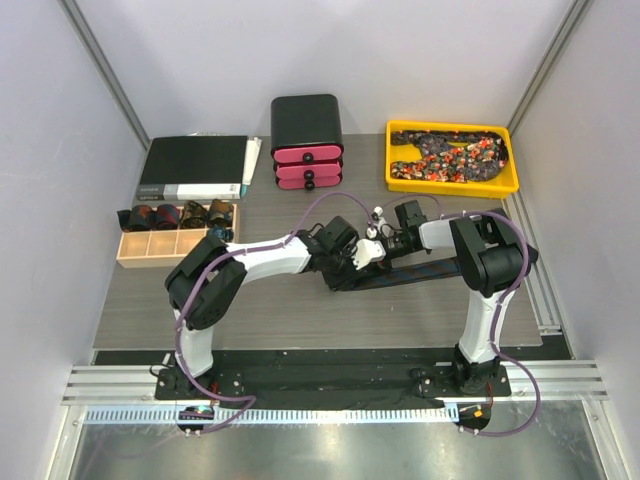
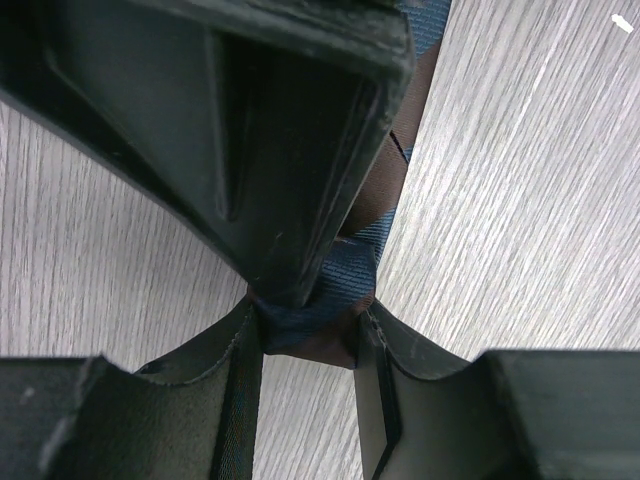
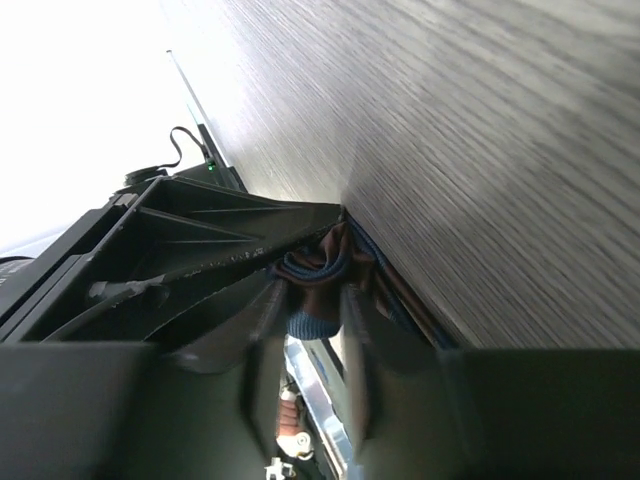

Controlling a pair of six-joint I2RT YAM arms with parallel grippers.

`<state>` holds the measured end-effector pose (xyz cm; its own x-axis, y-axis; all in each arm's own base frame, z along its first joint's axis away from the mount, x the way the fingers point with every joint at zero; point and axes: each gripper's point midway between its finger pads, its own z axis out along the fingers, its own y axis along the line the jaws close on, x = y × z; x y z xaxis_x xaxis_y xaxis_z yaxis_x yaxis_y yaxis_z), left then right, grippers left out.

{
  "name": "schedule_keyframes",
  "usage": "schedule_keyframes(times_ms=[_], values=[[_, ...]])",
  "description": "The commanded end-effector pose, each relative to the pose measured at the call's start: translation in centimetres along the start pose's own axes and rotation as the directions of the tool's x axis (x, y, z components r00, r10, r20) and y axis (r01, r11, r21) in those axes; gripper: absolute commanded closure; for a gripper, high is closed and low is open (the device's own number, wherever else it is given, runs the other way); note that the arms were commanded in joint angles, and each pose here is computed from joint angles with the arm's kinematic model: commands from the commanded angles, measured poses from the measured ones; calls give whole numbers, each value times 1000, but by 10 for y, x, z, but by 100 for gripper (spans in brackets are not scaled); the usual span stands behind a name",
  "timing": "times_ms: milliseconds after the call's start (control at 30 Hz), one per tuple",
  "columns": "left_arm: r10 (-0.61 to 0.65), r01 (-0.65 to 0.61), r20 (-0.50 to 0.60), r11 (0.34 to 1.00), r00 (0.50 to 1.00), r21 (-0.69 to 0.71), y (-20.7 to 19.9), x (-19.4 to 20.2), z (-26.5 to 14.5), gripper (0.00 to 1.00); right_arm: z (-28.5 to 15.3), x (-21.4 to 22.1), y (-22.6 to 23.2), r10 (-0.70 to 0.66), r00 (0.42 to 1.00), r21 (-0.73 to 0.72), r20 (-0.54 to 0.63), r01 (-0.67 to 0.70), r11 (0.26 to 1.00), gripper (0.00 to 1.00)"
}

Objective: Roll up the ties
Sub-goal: Roll the tie at the center of the board.

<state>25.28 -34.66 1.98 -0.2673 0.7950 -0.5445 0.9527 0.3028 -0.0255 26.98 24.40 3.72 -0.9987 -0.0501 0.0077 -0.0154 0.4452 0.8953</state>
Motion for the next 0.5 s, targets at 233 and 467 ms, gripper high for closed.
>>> schedule_keyframes(times_ms=[233, 467], values=[[-87, 87, -174, 996, 981, -6, 1, 54, 8, 79, 1, 19, -31, -6, 999, 110, -41, 11, 994, 99], [-142, 141, -82, 990, 986, -21, 9, 49, -1, 56, 1, 25, -53, -7, 999, 185, -52, 16, 983, 99]])
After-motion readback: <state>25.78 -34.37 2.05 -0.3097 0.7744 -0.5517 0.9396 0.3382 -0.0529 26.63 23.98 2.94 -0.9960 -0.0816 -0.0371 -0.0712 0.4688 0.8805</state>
